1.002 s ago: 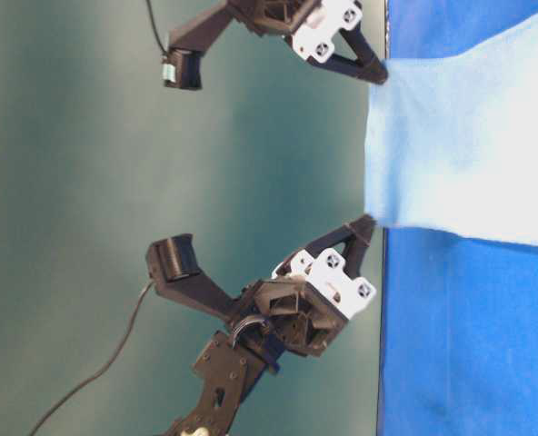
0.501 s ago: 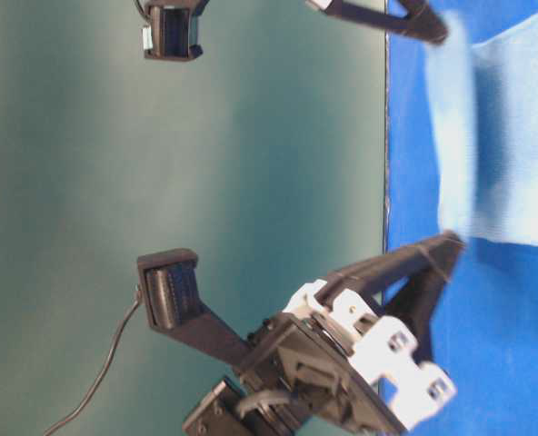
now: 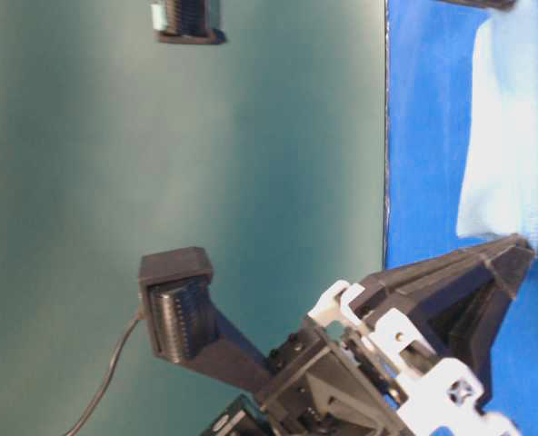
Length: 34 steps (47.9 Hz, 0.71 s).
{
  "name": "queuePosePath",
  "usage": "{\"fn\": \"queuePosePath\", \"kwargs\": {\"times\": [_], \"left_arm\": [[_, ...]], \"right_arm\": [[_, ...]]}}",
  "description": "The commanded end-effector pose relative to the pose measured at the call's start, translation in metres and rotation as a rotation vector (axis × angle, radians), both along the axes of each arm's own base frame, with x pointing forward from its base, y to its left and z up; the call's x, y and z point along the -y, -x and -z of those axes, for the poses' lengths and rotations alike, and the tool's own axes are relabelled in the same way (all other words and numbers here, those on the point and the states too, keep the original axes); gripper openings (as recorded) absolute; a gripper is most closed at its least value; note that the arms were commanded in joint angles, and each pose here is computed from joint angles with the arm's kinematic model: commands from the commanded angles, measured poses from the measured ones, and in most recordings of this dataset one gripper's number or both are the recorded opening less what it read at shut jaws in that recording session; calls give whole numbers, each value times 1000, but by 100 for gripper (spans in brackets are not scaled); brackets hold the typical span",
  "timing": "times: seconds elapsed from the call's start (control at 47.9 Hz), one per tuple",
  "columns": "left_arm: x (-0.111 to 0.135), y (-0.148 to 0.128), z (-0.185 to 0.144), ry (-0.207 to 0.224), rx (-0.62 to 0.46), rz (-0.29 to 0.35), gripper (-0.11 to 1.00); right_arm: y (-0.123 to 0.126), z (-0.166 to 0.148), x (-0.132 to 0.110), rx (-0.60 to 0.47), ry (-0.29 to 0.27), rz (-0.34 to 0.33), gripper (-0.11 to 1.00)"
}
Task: Fold the light blue towel.
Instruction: 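Lift the far corners and fold them toward the near edge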
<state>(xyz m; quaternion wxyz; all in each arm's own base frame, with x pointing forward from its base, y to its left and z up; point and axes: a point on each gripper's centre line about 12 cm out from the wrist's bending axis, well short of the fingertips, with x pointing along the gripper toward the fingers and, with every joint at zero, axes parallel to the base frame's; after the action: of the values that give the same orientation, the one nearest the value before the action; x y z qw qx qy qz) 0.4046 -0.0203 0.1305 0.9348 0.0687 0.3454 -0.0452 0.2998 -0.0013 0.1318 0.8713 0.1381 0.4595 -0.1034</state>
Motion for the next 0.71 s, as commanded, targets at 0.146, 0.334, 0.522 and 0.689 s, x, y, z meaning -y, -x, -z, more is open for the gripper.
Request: {"fn": "queuePosePath", "kwargs": {"times": [0.146,0.334,0.522,0.689], "left_arm": [[3,-4,2,1,23,6,3],[3,-8,5,2,40,4,5],[1,-6,6,0,40,2,50],[1,-7,3,0,46,1,55]], "right_arm": [[-12,7,-4,41,-18,-17,5],[-18,12,-4,35,-21,-17,8],[-19,10,-4,41,-21,-17,61],[-23,6,-5,53,-22,-19,60]]}}
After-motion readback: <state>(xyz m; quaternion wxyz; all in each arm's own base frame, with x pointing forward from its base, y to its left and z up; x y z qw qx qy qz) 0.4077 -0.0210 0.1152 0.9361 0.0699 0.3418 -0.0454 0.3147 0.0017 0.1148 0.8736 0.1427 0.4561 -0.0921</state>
